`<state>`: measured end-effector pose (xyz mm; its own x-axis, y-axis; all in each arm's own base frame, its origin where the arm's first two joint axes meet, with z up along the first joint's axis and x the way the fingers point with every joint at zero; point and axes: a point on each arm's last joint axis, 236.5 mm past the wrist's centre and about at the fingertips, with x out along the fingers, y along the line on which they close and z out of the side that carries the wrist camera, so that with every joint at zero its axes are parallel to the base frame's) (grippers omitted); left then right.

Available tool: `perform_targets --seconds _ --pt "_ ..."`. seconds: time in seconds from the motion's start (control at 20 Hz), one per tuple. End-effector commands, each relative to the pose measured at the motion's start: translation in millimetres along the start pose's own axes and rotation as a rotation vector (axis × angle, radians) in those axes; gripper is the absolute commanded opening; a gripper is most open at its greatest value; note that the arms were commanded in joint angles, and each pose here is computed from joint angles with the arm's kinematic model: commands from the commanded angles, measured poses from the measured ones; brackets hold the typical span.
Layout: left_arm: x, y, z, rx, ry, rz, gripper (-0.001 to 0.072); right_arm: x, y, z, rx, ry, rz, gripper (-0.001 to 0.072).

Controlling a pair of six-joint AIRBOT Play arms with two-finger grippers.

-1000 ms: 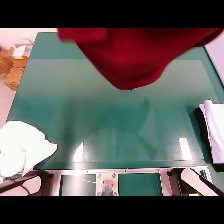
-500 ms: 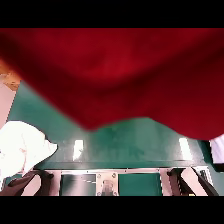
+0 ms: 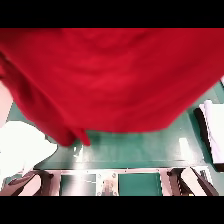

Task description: Fold the shirts.

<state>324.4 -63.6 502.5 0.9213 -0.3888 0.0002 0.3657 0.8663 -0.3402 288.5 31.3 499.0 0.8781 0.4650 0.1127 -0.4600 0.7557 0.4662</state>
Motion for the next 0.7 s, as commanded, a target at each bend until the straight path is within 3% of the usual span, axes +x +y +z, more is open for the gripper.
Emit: perform_targets --seconds 0.0,0.25,0.4,0.65 --pt "61.9 46.0 -72.9 -0.082 0.199 -0.016 0.0029 31.9 -73.3 -62.5 0.148 0.110 -0.038 0.0014" --pt "197.4 115.0 -229.3 -0.132 0.451 -0.032 0.0029 98.8 -216.9 -207.0 0.382 0.229 -0.219 0.0014" --pt "260.3 164.1 -302.3 -0.142 0.463 0.037 0.0028 131.0 -291.8 -277.1 0.465 0.302 -0.325 0.0013" --pt "299.3 195.3 -392.4 -0.164 0.523 0.059 0.0030 173.5 -365.4 -351.3 0.580 0.391 -0.372 0.0014"
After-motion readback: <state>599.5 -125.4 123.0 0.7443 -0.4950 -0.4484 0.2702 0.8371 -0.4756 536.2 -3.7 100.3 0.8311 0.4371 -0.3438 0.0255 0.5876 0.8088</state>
